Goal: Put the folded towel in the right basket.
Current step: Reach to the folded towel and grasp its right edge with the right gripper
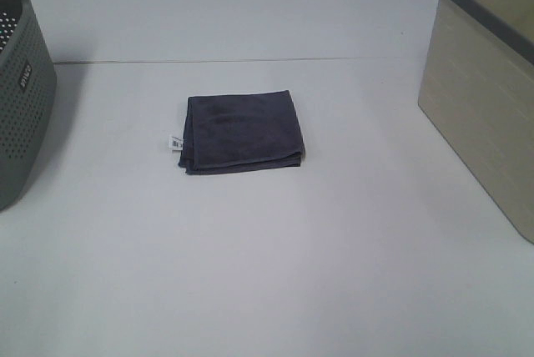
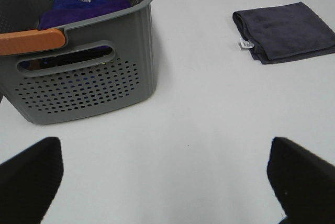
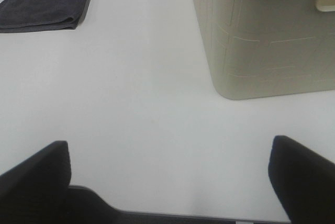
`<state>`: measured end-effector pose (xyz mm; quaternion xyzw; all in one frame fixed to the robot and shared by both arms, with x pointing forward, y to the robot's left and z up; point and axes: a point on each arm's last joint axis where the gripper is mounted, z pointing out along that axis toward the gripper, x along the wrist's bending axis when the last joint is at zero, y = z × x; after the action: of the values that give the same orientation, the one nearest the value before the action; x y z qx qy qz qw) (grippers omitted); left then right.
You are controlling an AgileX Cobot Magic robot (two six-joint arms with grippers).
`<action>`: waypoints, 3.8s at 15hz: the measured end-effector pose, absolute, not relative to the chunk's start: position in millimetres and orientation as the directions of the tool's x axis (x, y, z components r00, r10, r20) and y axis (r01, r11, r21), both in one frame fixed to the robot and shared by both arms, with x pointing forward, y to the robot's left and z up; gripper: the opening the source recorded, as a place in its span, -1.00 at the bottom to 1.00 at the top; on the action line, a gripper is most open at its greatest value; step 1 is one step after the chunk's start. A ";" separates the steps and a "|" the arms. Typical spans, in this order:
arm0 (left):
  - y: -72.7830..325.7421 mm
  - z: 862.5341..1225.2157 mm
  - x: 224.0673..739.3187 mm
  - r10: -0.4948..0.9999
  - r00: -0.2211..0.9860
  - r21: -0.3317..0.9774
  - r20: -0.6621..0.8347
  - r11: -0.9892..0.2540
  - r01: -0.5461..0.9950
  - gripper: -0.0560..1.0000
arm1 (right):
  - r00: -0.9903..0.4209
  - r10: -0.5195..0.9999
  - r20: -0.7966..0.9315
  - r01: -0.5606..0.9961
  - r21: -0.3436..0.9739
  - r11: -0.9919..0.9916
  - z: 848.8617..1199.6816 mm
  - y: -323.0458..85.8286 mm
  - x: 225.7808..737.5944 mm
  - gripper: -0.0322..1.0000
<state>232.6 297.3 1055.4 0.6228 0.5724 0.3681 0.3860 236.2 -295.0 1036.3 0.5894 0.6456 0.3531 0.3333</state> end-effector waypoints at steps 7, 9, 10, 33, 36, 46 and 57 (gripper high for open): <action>297.2 1055.4 232.6 0.997 0.075 0.902 0.015 -0.046 0.429 0.98 | -0.083 0.996 -0.015 0.526 0.849 0.056 1036.3 -295.1 236.2 0.97; 297.2 1055.4 232.6 0.997 0.075 0.902 0.015 -0.046 0.429 0.98 | -0.083 0.996 -0.015 0.526 0.849 0.056 1036.3 -295.1 236.2 0.97; 297.2 1055.4 232.6 0.997 0.075 0.902 0.015 -0.046 0.429 0.98 | -0.083 0.996 -0.015 0.526 0.849 0.056 1036.3 -295.1 236.2 0.97; 296.9 1055.4 232.6 0.997 0.077 0.902 0.013 -0.044 0.429 0.98 | -0.077 0.996 0.037 0.784 0.620 0.038 1170.8 -289.2 385.8 0.97; 296.9 1055.4 232.6 0.997 0.077 0.902 0.013 -0.044 0.429 0.98 | -0.072 0.996 0.045 0.826 0.563 0.034 1177.2 -287.2 450.0 0.97; 296.7 1055.4 232.6 0.997 0.078 0.902 0.010 -0.043 0.429 0.98 | -0.210 0.879 0.427 0.935 0.351 0.053 1046.4 -170.2 606.8 0.97; 296.7 1055.4 232.6 0.997 0.078 0.902 0.010 -0.043 0.429 0.98 | -0.153 0.881 0.448 0.969 0.241 0.046 913.2 -139.2 717.2 0.97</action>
<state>232.6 296.7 1055.4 0.6229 0.5722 0.3653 0.3888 717.2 -139.2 913.2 0.6444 0.7178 0.2480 -0.0891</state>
